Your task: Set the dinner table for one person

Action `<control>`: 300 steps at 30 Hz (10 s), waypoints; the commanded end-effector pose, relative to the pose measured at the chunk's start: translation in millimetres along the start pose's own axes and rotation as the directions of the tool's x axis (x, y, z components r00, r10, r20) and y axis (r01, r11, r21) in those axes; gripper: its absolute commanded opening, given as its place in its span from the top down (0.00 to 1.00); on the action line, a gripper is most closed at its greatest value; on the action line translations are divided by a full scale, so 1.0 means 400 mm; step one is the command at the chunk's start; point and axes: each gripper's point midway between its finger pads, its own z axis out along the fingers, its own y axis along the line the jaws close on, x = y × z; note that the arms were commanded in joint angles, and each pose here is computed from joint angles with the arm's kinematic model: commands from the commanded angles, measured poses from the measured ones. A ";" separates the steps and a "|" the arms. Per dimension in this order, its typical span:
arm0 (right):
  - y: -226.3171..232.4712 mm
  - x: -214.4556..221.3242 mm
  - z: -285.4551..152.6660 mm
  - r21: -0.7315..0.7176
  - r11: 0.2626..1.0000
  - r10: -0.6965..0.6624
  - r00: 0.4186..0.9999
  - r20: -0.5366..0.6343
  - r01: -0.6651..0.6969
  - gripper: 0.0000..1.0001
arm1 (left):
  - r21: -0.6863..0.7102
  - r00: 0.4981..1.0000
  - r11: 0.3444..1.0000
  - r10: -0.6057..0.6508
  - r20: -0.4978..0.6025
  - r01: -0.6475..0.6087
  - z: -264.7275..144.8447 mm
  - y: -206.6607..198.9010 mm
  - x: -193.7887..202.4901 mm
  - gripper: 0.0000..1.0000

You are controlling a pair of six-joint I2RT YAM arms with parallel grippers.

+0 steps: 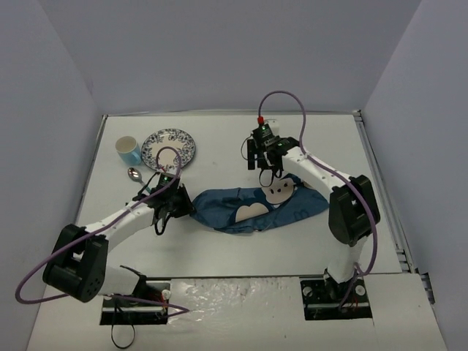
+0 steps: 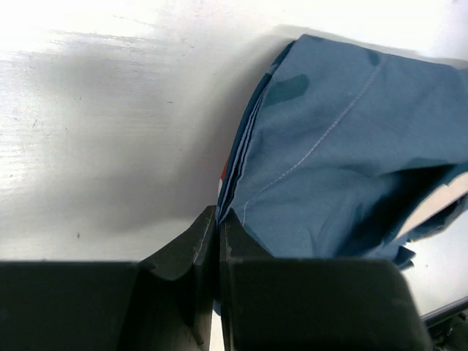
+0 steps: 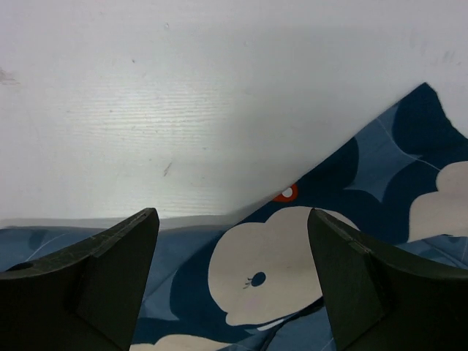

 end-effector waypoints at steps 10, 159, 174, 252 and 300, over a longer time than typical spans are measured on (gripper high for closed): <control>-0.019 0.159 0.078 0.133 0.989 -0.039 0.976 -0.212 0.068 0.21 | -0.016 0.999 0.999 0.037 0.035 -0.036 -0.053 -0.010 -0.020 1.00; -0.653 -0.176 -1.098 0.039 0.838 0.241 0.433 0.868 -0.544 1.00 | 0.260 0.625 0.724 0.291 0.725 -0.639 -0.995 -0.408 -0.274 1.00; -0.649 -0.065 -0.401 0.398 0.746 0.339 0.819 0.463 -0.534 1.00 | 0.140 0.955 0.983 0.077 0.286 -0.121 -0.270 -0.246 -0.338 1.00; -0.665 0.277 0.173 0.382 0.748 0.588 0.809 -0.004 -0.543 0.20 | -0.135 0.993 0.983 0.122 -0.005 -0.122 0.306 -0.228 -0.179 0.08; -0.309 -0.239 -0.382 -0.642 0.725 0.587 0.711 0.386 -0.250 0.00 | 0.123 0.882 0.970 -0.241 0.405 0.208 -0.206 -0.002 -0.507 0.03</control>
